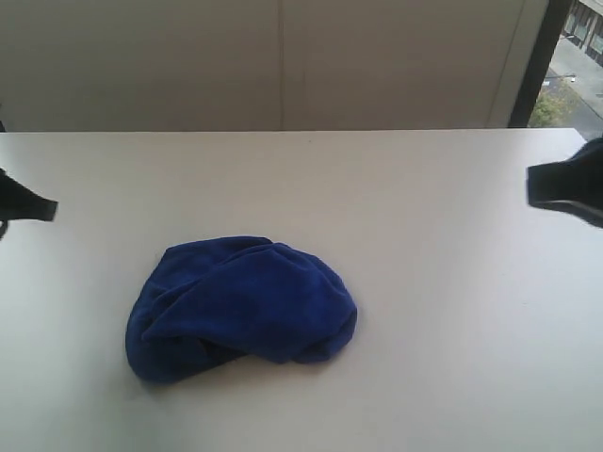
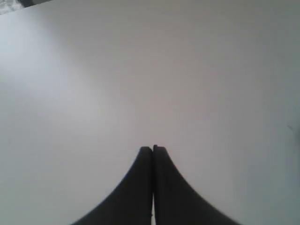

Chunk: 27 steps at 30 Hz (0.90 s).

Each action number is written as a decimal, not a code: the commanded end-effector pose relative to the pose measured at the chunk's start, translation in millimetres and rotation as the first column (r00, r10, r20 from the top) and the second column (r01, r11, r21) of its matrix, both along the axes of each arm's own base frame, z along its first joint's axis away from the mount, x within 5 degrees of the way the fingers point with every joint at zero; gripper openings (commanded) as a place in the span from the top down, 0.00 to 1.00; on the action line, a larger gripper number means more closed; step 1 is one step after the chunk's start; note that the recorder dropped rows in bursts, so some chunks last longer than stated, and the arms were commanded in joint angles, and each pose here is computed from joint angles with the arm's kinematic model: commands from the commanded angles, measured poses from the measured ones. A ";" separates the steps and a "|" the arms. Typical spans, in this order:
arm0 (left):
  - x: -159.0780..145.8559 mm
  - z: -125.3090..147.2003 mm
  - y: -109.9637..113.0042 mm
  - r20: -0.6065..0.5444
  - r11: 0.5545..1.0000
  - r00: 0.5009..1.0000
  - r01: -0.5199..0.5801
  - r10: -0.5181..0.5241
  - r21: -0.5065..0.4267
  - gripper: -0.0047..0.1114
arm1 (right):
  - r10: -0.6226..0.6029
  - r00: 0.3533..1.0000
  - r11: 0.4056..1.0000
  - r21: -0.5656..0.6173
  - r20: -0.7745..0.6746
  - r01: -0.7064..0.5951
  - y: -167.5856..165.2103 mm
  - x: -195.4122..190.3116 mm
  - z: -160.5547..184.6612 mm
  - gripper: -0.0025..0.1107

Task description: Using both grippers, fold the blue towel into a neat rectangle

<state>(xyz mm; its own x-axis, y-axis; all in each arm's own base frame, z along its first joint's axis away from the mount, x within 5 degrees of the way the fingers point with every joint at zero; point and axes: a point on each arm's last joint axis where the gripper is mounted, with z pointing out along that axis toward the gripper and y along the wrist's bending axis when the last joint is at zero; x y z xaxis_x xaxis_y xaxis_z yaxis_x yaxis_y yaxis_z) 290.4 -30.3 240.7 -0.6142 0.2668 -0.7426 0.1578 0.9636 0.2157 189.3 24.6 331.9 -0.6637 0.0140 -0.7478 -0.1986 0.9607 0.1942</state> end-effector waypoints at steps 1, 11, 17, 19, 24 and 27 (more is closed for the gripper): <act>0.4 -16.7 -39.4 -0.062 0.984 0.985 0.166 -0.162 0.057 0.96 | 0.202 0.977 0.979 0.019 -0.066 -0.201 18.8 26.6 -8.0 0.98; 5.7 -30.1 -81.6 0.000 0.955 0.981 0.189 -0.194 -0.230 0.96 | 0.400 0.910 0.900 -0.142 -0.109 -0.413 66.2 79.7 -3.4 0.98; 31.9 -0.9 -88.1 0.062 0.737 0.874 0.443 -0.482 -0.511 0.96 | 0.474 0.857 0.846 -0.167 -0.201 -0.506 94.9 105.1 -21.5 0.98; 43.0 8.1 -68.5 0.094 0.749 0.892 0.424 -0.441 -0.510 0.96 | 0.513 0.828 0.816 -0.169 -0.228 -0.552 109.7 110.5 -28.1 0.98; 57.1 0.4 -22.7 0.083 0.835 0.950 0.305 -0.302 -0.458 0.96 | 0.611 0.743 0.706 -0.235 -0.274 -0.668 154.2 122.7 -43.5 0.98; 54.7 -28.7 -18.2 0.027 0.871 0.938 0.331 -0.345 -0.363 0.96 | 0.707 0.663 0.594 -0.302 -0.245 -0.745 183.5 128.5 -53.4 0.95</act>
<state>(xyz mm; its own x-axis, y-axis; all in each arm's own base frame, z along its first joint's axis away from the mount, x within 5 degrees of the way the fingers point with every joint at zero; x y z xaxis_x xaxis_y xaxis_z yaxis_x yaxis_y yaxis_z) 347.4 -52.2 228.2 -0.5677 0.0886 -0.8185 0.4579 0.8602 -0.2245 315.2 193.9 282.6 -0.4885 -0.6978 -0.5238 -0.8167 0.5770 -0.0070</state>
